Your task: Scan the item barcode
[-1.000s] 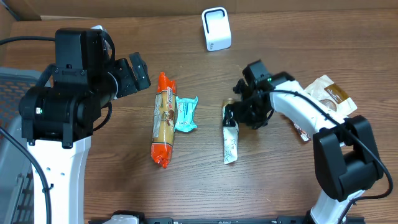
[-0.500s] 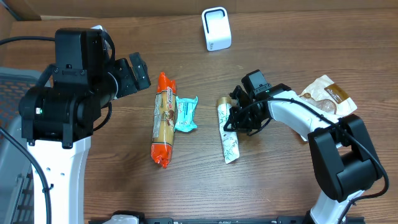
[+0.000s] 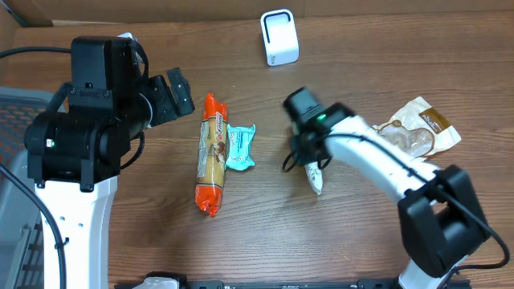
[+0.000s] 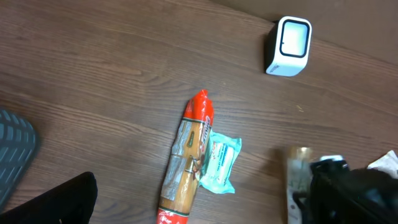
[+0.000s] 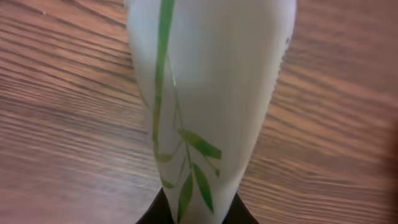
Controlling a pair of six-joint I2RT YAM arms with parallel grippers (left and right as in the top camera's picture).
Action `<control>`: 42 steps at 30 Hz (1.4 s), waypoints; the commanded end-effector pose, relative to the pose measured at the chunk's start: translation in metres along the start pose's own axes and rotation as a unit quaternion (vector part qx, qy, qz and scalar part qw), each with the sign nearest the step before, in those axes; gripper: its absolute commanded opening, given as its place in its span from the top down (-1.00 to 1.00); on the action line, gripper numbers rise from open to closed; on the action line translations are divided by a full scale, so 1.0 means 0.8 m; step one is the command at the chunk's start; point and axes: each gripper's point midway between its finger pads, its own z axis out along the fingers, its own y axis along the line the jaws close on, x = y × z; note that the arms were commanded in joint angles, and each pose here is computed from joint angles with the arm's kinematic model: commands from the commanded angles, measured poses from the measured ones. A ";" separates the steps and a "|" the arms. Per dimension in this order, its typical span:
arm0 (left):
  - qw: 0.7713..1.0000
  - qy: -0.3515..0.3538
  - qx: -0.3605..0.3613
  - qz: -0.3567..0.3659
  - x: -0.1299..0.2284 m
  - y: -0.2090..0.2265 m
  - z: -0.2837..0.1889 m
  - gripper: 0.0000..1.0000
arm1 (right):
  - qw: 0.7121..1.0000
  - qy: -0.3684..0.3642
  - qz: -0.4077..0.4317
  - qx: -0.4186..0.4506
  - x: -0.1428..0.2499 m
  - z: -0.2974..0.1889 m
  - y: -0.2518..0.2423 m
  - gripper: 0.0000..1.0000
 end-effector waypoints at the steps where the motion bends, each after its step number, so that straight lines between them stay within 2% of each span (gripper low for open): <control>1: 1.000 -0.009 0.000 -0.005 -0.006 0.001 -0.004 -0.99 | 0.992 -0.057 -0.037 0.103 -0.013 -0.015 0.001 0.81; 4: 1.000 -0.009 0.000 -0.005 -0.006 0.001 -0.004 -0.99 | 0.993 -0.048 -0.037 0.101 0.000 -0.005 0.025 0.55; 7: 1.000 -0.009 0.000 -0.005 -0.006 0.001 -0.004 -0.99 | 0.996 -0.029 -0.049 0.067 0.015 0.007 0.057 0.11; 13: 1.000 -0.009 0.000 -0.005 -0.006 0.001 -0.004 -0.99 | 0.996 0.001 -0.047 -0.075 0.025 0.007 0.121 0.10; 24: 1.000 -0.009 0.000 -0.005 -0.006 0.001 -0.004 -0.99 | 0.992 0.009 -0.013 -0.125 0.004 -0.010 0.114 0.13; 29: 1.000 -0.009 0.000 -0.005 -0.006 0.001 -0.004 -0.99 | 0.981 0.015 -0.029 -0.192 -0.009 -0.038 0.118 0.21; 34: 1.000 -0.009 0.000 -0.005 -0.006 0.001 -0.004 -0.99 | 0.960 0.060 -0.033 -0.271 0.017 -0.048 0.152 0.24; 42: 1.000 -0.009 0.000 -0.005 -0.006 0.001 -0.004 -0.99 | 0.960 0.142 0.000 -0.240 0.079 -0.010 0.159 0.24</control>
